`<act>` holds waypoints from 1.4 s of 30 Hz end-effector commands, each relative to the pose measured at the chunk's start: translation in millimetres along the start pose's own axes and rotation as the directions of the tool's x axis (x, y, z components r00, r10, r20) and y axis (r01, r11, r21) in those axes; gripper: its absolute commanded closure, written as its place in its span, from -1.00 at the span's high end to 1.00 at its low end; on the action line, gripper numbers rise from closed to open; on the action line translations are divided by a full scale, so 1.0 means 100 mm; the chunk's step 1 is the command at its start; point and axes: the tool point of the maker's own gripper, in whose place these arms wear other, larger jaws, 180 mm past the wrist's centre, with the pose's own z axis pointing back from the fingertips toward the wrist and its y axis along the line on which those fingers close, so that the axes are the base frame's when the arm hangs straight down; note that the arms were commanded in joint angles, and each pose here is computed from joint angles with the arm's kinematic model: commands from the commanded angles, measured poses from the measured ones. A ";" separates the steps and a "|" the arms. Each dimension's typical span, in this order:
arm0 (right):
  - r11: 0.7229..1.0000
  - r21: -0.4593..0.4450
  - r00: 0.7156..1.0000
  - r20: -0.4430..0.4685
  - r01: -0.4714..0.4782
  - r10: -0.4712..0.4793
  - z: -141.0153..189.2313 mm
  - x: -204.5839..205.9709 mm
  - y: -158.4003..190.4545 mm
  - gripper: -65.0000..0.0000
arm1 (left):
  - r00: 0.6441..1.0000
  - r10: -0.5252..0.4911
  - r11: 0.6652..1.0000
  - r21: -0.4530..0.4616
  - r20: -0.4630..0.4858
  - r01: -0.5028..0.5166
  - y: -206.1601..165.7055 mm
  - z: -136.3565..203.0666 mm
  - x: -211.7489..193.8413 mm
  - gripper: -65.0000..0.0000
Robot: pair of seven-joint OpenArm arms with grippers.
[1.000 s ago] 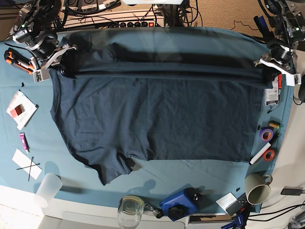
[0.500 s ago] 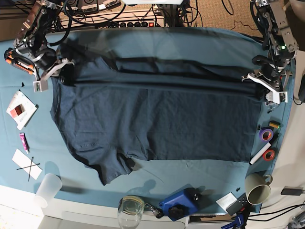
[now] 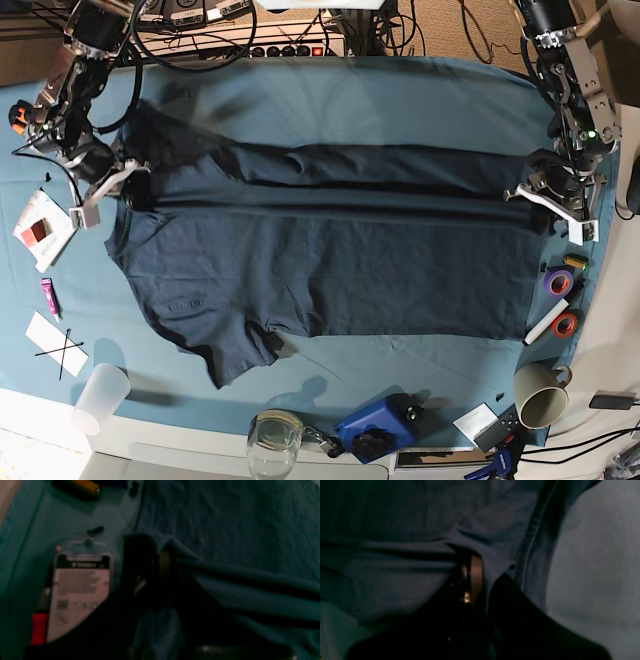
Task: Fold the T-shirt properly
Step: 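Lay the folded edge down and release with both grippers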
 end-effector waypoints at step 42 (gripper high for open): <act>0.999 -0.009 0.990 0.138 0.041 -0.039 -0.04 0.41 -0.16 -1.00 | 1.000 0.024 1.000 0.007 0.012 -0.024 0.01 -0.18 0.35 -1.00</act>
